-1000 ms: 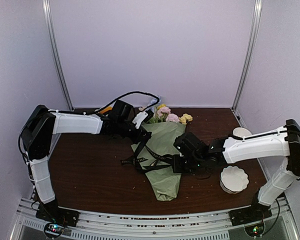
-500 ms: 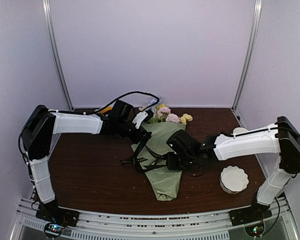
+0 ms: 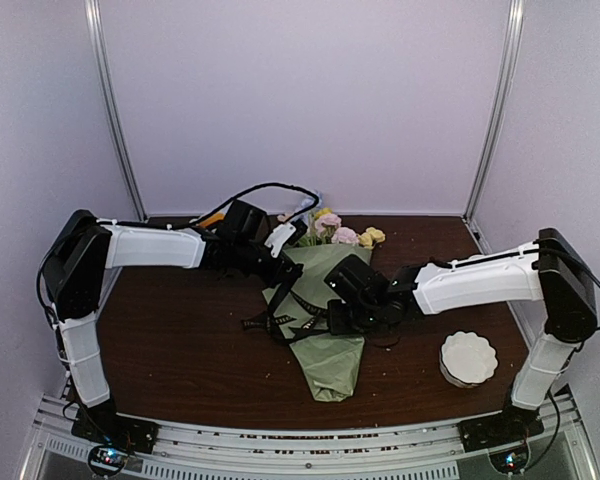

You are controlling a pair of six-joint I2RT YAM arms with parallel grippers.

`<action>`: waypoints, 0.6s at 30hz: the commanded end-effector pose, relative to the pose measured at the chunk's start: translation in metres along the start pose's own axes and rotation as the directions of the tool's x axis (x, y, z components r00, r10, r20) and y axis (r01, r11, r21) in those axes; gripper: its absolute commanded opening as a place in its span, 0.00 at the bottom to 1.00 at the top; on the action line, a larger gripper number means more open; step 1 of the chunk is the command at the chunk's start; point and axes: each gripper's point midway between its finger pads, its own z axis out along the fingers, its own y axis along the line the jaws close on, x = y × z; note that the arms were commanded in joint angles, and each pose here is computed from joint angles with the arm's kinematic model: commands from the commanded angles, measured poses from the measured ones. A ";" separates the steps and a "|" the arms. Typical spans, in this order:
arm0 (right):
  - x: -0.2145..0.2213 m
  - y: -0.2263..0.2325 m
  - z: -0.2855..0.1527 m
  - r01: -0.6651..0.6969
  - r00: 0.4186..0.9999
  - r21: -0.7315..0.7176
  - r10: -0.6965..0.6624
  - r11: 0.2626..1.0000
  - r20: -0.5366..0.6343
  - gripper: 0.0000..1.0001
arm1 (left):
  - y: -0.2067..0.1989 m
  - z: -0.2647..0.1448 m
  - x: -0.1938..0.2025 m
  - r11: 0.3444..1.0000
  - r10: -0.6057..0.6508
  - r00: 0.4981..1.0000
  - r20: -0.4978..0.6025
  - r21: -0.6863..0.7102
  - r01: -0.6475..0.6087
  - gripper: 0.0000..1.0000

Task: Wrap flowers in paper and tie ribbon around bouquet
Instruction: Cross the ribbon over the folded bouquet.

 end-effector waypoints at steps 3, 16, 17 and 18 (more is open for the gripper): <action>-0.003 -0.008 0.007 0.016 1.000 0.058 -0.017 0.998 0.005 0.34 | 0.001 -0.004 -0.009 1.000 0.020 0.999 0.033 0.000 -0.020 0.00; 0.000 -0.025 0.017 0.075 0.997 0.170 -0.073 0.983 -0.017 0.38 | 0.001 -0.005 -0.009 1.000 0.022 0.999 0.036 0.005 -0.022 0.00; 0.002 -0.026 0.018 0.077 0.997 0.173 -0.075 0.982 -0.020 0.35 | 0.000 -0.005 -0.010 1.000 0.022 0.999 0.036 0.005 -0.022 0.00; 0.003 -0.026 0.018 0.076 0.997 0.171 -0.073 0.982 -0.019 0.32 | 0.000 -0.005 -0.010 1.000 0.022 0.999 0.036 0.005 -0.023 0.00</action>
